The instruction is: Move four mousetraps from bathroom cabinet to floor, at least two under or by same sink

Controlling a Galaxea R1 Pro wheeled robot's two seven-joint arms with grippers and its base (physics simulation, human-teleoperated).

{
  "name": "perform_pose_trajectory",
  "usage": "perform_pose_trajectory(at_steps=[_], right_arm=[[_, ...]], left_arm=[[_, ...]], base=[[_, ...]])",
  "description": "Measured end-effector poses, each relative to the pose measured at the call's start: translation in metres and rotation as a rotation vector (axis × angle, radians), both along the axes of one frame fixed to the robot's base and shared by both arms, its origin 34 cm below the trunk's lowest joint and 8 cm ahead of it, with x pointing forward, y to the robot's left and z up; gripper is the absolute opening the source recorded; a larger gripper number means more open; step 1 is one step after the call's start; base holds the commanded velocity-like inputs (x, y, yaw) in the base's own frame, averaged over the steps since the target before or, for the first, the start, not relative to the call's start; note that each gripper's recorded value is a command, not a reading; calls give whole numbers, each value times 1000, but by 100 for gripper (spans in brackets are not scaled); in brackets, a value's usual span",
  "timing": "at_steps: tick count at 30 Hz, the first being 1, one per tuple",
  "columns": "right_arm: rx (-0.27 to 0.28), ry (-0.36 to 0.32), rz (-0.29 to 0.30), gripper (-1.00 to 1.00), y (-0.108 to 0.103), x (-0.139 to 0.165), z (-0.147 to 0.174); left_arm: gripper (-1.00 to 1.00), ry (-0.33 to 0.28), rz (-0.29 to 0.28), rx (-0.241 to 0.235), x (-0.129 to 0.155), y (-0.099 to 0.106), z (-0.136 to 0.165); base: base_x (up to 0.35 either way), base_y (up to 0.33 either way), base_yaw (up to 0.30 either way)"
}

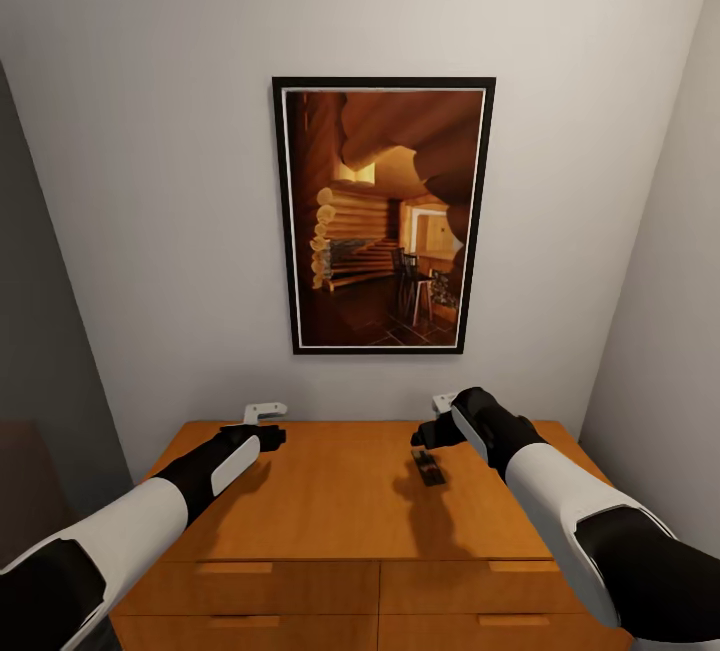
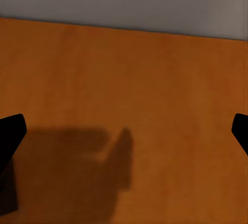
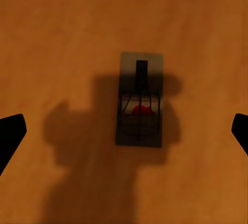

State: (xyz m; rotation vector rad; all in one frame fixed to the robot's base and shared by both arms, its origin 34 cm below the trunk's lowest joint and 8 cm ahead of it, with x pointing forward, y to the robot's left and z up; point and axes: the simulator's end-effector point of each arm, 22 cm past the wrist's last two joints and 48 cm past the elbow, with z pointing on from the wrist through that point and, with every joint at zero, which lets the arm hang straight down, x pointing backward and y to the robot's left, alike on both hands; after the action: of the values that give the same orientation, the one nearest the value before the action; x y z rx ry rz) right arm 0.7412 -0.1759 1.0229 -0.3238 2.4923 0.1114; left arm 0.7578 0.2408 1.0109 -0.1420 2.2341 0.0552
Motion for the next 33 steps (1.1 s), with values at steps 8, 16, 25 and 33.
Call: perform_pose_trajectory(at_steps=[8, 16, 25, 33], right_arm=[[-1, -1, 0, 100, 0, 3, -4], [1, 0, 0, 100, 0, 6, -10], [3, 4, 0, 100, 1, 9, -17], [5, 6, -1, 100, 1, 10, -21]], left_arm=[[100, 0, 0, 0, 3, 0, -4], [100, 0, 1, 1, 6, 1, -10], [100, -1, 3, 2, 10, 3, -17], [100, -1, 2, 1, 11, 2, -20]], base=[[0, 0, 0], [0, 0, 0], [0, 0, 0], [0, 0, 0]])
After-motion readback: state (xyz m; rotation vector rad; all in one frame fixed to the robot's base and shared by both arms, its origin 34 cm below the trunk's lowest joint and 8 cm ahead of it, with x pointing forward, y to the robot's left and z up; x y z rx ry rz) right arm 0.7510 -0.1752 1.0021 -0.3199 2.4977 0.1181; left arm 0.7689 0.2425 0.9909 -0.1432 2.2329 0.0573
